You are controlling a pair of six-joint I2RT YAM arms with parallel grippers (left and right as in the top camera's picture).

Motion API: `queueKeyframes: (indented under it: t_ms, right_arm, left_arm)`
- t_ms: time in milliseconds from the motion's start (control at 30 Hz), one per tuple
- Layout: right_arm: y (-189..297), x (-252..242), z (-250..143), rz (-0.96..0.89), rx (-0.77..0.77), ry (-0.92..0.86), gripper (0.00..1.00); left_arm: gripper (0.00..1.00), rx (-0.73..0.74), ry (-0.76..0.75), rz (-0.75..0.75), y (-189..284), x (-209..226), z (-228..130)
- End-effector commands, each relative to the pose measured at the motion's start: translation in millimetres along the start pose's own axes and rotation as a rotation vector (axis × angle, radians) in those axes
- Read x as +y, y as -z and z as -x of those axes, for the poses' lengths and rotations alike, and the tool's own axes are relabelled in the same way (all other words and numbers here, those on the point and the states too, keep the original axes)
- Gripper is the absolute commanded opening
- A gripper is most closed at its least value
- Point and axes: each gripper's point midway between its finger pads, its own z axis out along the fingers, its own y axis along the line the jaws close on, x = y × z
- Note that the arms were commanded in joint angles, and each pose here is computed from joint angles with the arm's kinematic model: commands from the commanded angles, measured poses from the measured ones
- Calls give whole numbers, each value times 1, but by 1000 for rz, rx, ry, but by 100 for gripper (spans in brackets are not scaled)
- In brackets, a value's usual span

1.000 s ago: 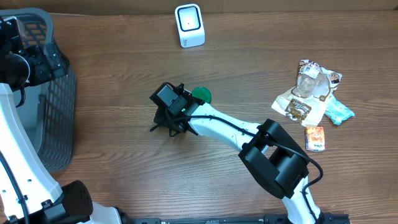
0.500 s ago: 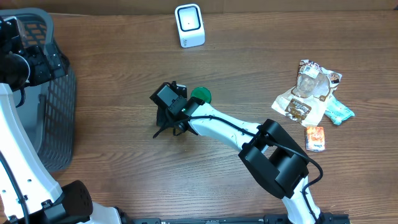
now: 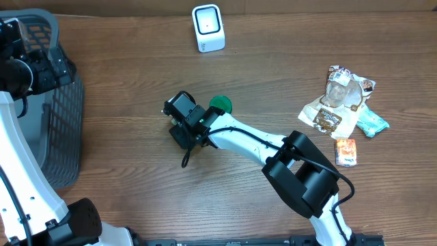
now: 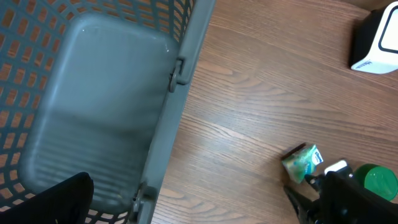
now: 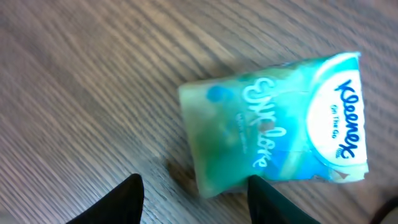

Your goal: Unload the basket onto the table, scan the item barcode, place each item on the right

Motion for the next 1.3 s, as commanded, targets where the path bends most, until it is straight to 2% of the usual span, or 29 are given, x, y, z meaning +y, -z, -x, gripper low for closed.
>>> queueKeyframes:
  t_ms: [0, 200, 267, 333, 433, 633, 767, 933, 1267]
  right_arm:
    - [0, -8, 0, 1, 4, 99, 61]
    - [51, -12, 34, 46, -64, -171, 62]
    - [70, -11, 45, 71, -100, -328, 61]
    - [79, -10, 50, 89, -112, -533, 65]
    - [75, -10, 47, 94, -101, -747, 72]
    - [41, -28, 22, -29, -86, -1029, 73]
    - [17, -31, 6, -66, -38, -1107, 70]
    - [4, -32, -1, -82, -18, -1122, 57]
    - [-2, -29, -6, -88, -3, -1115, 48]
  left_arm:
    - [100, 1, -20, -4, -1, -1, 1]
    - [100, 1, -20, -4, -1, -1, 1]
    - [100, 1, -20, -4, -1, -1, 1]
    - [100, 1, -20, -4, -1, -1, 1]
    - [100, 1, -20, -4, -1, -1, 1]
    - [99, 1, -20, -4, -1, -1, 1]
    - [100, 1, -20, -4, -1, -1, 1]
    - [100, 1, -20, -4, -1, -1, 1]
    - [99, 1, -20, -4, -1, -1, 1]
